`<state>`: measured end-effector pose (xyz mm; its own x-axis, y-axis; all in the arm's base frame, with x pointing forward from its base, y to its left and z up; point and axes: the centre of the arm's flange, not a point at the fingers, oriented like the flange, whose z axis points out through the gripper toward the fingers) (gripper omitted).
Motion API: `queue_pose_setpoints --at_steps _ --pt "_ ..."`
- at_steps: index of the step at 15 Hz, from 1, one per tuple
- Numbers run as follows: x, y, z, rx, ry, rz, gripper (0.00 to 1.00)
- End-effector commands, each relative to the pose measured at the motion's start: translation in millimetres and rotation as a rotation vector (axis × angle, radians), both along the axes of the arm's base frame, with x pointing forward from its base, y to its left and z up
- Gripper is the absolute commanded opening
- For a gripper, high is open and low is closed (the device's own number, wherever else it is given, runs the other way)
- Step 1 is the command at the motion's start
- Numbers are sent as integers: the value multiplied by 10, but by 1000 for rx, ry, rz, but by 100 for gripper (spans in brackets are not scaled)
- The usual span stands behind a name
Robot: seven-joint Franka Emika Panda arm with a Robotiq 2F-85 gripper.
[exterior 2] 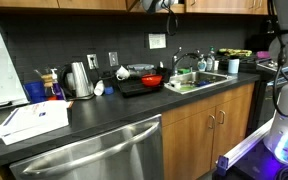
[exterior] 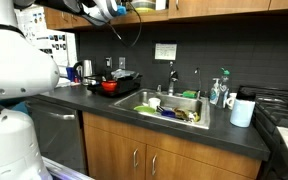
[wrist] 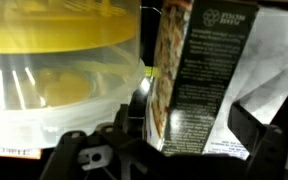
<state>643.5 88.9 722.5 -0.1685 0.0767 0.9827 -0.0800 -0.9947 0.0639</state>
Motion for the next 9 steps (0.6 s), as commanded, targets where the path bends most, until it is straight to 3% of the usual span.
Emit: queue_pose_setpoints --at_steps 1,9 --pt "-92 -100 60 17 -2 16 100" --pt "-398 -231 231 20 -12 -10 100"
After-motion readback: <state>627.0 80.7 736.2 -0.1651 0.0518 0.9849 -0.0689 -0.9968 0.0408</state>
